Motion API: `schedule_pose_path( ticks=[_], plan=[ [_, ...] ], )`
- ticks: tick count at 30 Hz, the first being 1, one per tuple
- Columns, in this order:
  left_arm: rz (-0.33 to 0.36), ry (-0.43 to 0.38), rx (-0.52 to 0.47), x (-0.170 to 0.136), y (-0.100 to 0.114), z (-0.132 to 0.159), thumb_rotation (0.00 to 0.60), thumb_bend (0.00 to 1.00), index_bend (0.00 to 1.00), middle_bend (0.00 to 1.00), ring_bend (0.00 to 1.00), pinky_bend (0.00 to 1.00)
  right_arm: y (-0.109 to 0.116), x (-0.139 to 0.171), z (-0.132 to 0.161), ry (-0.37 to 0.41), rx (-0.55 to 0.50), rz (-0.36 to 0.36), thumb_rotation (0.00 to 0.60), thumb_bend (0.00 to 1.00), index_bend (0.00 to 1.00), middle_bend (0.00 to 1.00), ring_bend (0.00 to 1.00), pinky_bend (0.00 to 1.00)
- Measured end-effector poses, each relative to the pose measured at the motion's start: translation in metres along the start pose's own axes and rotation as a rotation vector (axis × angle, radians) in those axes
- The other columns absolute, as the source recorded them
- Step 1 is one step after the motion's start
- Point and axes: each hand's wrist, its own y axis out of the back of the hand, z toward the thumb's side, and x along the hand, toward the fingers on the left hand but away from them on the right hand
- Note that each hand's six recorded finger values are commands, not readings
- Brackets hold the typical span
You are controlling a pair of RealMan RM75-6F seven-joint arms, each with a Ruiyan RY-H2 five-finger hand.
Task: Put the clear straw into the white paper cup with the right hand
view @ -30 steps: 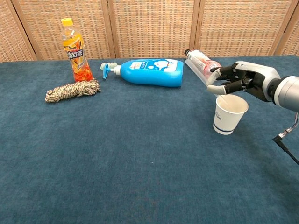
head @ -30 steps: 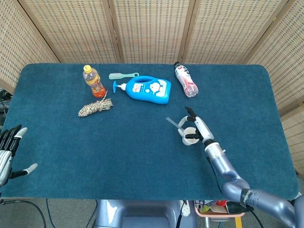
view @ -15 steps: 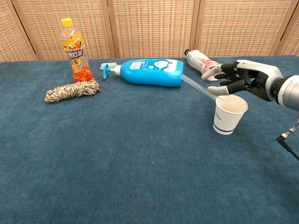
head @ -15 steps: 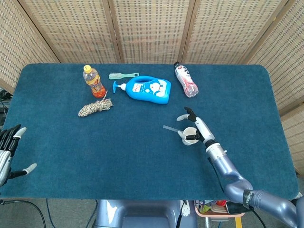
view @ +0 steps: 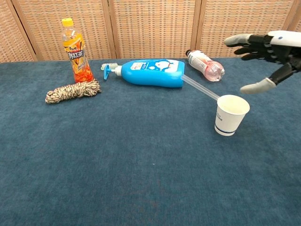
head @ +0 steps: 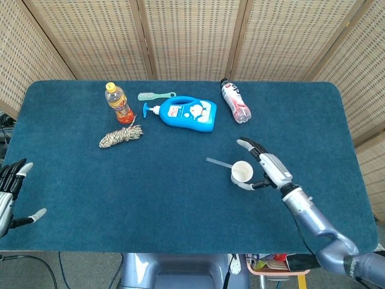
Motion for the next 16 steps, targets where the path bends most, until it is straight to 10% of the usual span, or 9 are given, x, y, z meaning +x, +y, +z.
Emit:
schedule_pose_path(
  ticks=[9,16],
  plan=[
    [0.017,-0.019,0.015,-0.008,-0.001,0.005,0.6,0.12,0.0,0.0,0.0,0.0,0.02,0.087,-0.013,-0.021,0.498,-0.11,0.6,0.01,0.0,0.0,0.0,0.0],
    [0.03,-0.039,0.021,-0.016,0.001,0.008,0.6,0.12,0.0,0.0,0.0,0.0,0.029,0.166,-0.012,-0.116,0.601,-0.262,0.6,0.0,0.0,0.0,0.0,0.0]
  ],
)
